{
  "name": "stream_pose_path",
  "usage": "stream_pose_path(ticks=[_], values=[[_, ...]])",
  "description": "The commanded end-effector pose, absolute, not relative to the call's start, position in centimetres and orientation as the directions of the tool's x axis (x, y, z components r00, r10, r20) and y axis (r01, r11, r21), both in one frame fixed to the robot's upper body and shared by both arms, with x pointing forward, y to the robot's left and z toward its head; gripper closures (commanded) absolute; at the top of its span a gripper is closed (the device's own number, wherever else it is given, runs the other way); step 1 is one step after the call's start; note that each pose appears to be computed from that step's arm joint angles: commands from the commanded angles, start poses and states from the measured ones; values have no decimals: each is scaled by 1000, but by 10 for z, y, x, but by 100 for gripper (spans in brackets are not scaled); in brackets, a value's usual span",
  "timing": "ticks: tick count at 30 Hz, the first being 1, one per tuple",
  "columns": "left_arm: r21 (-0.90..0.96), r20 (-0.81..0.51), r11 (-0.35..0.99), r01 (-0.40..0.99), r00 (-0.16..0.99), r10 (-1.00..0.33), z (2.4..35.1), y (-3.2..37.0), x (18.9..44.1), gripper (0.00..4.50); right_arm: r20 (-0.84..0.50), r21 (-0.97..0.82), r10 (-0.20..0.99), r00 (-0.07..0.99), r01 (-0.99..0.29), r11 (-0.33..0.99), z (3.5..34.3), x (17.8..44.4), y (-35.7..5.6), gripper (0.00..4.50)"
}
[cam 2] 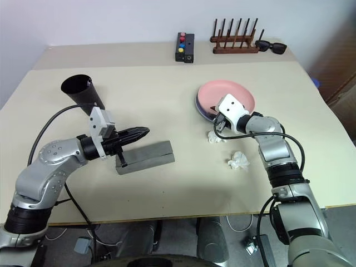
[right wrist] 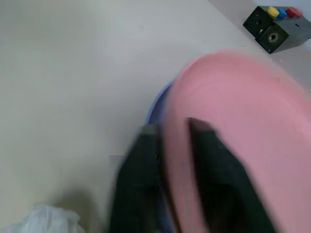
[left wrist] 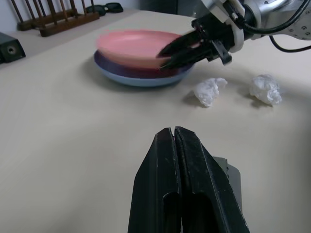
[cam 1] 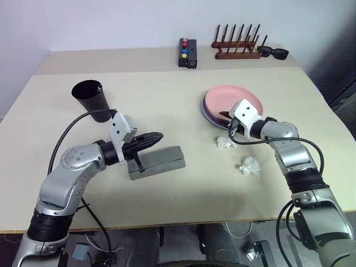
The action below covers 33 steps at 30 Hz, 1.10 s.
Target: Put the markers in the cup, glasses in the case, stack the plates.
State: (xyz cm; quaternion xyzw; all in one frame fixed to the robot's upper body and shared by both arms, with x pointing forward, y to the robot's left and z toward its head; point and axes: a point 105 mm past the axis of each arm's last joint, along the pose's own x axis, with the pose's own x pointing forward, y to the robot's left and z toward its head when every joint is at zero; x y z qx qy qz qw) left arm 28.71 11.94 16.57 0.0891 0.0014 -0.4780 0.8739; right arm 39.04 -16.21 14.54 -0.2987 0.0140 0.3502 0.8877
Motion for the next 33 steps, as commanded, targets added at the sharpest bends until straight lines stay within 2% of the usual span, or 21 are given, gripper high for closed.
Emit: stream_pose_path(ticks=[1,5,8,11,13,14,18,24,27,33], values=[[197,-37,522,830,539,-842,179,118,283,450,-135,-578,640,756,-585,569,180,384,-163,211],[195,-33,520,832,535,-844,179,117,285,450,-122,-571,645,754,-585,576,188,372,-174,211],[191,-21,512,838,525,-851,182,113,286,450,-146,-463,700,699,-674,576,189,346,-184,211],[180,-14,485,856,495,-869,185,108,284,450,-251,-359,729,637,-761,541,169,320,-187,123],[178,-6,465,867,473,-881,189,104,282,450,-299,-357,713,634,-768,532,157,313,-186,23],[178,-3,449,875,457,-889,192,101,281,450,-315,-362,702,639,-764,533,152,312,-186,8],[170,3,397,902,402,-915,199,92,275,450,-354,-367,654,669,-742,561,133,318,-185,8],[148,-28,402,904,410,-912,193,94,275,450,-347,-344,652,674,-738,580,119,329,-173,8],[152,-23,425,892,433,-901,192,97,274,450,-362,-336,645,673,-740,583,110,333,-170,89],[143,-17,441,886,448,-894,190,98,274,450,-368,-355,640,674,-738,574,113,332,-176,391]])
